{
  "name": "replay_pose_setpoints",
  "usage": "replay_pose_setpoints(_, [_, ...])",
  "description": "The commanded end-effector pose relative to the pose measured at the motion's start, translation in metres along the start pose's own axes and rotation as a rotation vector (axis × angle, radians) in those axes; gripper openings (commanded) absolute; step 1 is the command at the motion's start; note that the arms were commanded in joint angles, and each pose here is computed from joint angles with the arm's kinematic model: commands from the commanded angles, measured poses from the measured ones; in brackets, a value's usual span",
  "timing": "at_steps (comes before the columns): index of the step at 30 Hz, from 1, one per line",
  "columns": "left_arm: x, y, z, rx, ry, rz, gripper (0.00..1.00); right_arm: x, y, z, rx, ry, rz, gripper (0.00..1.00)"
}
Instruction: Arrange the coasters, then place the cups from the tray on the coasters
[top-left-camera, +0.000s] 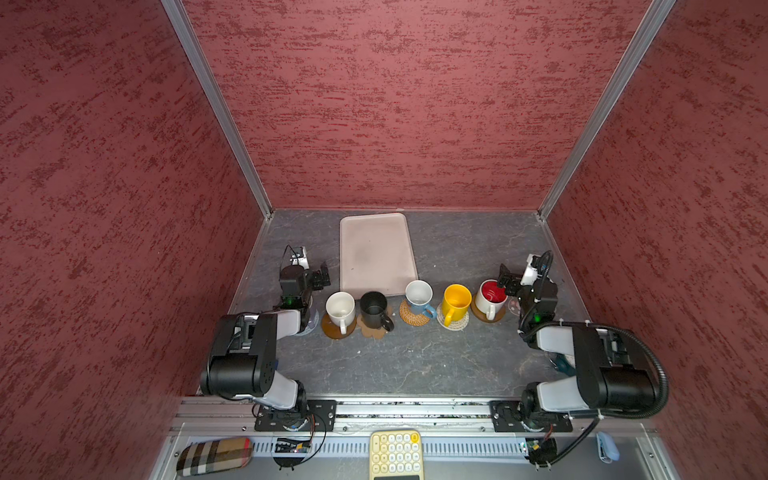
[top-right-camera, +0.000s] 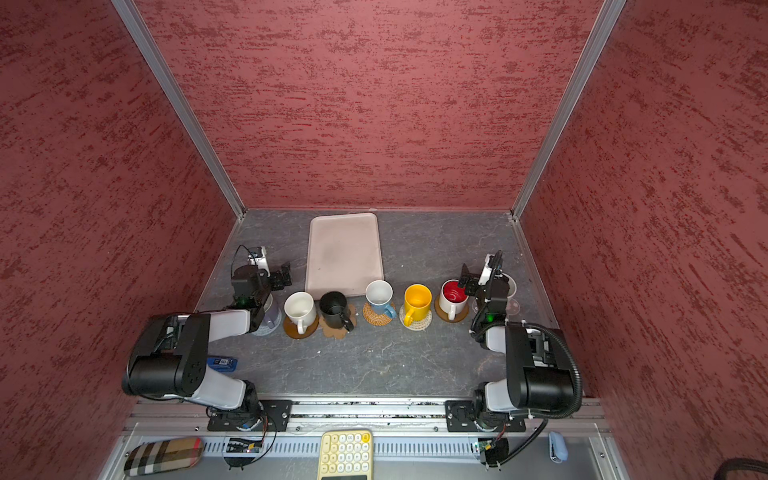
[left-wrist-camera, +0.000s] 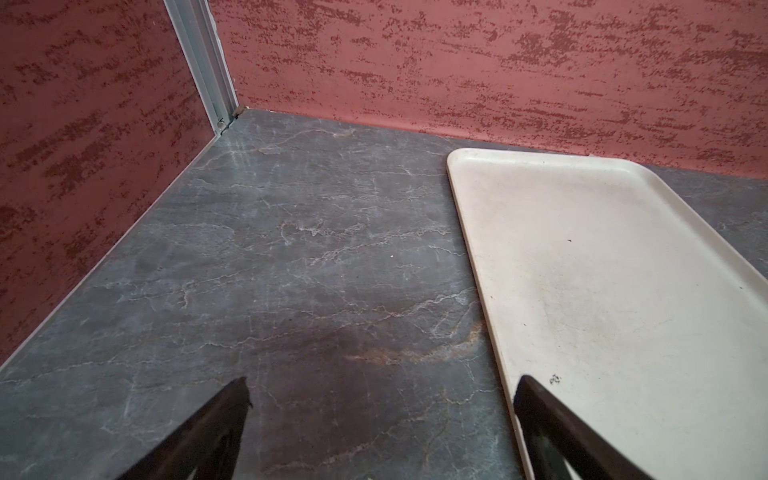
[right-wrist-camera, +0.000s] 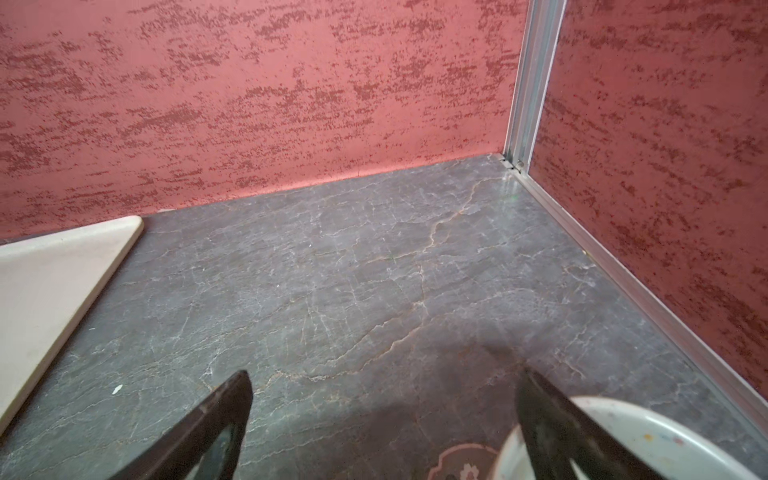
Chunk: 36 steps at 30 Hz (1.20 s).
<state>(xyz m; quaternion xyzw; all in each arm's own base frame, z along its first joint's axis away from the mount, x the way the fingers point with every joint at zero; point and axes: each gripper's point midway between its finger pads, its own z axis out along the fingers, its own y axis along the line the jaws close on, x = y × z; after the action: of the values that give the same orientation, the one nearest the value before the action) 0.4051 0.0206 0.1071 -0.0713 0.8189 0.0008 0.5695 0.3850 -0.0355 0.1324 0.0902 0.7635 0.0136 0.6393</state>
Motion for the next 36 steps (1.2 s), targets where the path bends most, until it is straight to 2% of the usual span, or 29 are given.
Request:
replay_pose_setpoints(1, [-0.012, 0.002, -0.006, -0.02, -0.078, -0.014, 1.0, -0.009, 0.001, -0.003, -0.013, -0.084, -0.029, 0.99])
replay_pose_setpoints(22, [-0.006, -0.003, -0.009, -0.005, -0.12, 0.011, 1.0, -0.005, 0.004, -0.005, -0.039, -0.102, -0.035, 0.99])
replay_pose_setpoints(36, [-0.005, -0.002, -0.008, 0.008, -0.106, 0.003, 1.0, -0.001, 0.008, 0.004, -0.054, -0.057, -0.048, 0.99])
